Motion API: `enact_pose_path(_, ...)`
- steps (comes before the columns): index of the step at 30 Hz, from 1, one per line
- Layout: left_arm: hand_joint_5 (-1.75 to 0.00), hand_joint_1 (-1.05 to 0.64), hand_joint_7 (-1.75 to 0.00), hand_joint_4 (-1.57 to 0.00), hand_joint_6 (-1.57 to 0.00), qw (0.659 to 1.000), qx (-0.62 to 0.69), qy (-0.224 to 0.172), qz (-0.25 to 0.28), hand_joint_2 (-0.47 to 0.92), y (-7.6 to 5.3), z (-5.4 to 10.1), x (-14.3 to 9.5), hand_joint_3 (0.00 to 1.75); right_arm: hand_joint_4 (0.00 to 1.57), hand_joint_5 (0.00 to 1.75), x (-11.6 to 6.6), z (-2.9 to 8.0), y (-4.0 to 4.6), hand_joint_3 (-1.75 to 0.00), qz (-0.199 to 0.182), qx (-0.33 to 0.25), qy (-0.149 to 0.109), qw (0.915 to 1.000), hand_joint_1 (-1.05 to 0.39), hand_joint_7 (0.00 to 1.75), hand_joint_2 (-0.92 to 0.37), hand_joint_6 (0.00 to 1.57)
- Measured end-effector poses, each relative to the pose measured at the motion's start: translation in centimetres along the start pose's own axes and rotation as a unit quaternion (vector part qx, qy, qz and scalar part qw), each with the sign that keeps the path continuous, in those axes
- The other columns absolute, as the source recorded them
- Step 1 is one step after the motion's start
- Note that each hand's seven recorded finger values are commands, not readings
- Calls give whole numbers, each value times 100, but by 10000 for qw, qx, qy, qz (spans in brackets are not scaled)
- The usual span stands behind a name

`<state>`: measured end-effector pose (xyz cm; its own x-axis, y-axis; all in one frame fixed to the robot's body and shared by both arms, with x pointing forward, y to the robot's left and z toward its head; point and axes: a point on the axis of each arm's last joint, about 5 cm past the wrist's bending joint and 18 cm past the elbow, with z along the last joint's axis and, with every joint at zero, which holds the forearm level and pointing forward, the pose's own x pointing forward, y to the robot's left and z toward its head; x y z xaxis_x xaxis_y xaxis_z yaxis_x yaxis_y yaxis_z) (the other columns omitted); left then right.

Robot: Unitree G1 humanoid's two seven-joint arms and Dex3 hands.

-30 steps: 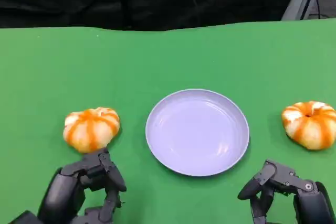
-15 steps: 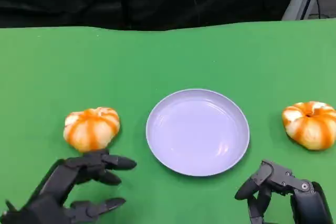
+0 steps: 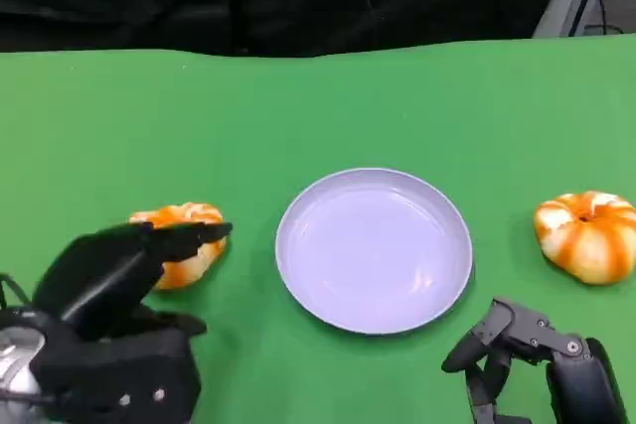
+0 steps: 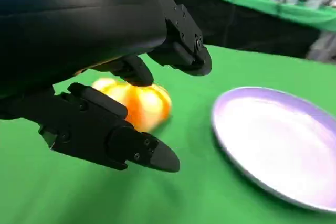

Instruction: Grasp the bread from the table and place it into the plate.

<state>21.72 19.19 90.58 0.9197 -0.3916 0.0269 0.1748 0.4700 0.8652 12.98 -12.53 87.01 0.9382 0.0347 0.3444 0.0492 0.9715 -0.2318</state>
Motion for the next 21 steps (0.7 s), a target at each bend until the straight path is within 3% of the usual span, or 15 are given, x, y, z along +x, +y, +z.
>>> enact_pose_path(7, -24, -46, 0, -24, -38, 9925, 1078, 540, -201, 91, -72, 9, 378, 1, 94, 173, 18, -6, 4, -148, -23, -8, -19, 10000, 3, 136, -22, 86)
enact_pose_path(14, -20, -49, 0, -21, -34, 9919, 1111, 567, -230, 92, -128, 19, 421, 1, 94, 173, 22, -6, 4, -149, -24, -10, -25, 10000, 4, 136, -23, 85)
enact_pose_path(18, -18, -51, 0, -21, -32, 9812, 1382, 1178, -648, 92, -267, -46, 657, 1, 94, 173, 21, -1, 20, -149, -16, -5, -27, 10000, 5, 136, -23, 85)
enact_pose_path(21, -18, -49, -1, -23, -33, 9770, 1476, 1299, -829, 92, -327, -27, 802, 2, 94, 174, -9, -7, 18, -149, -24, -25, 30, 10000, 4, 136, -23, 85)
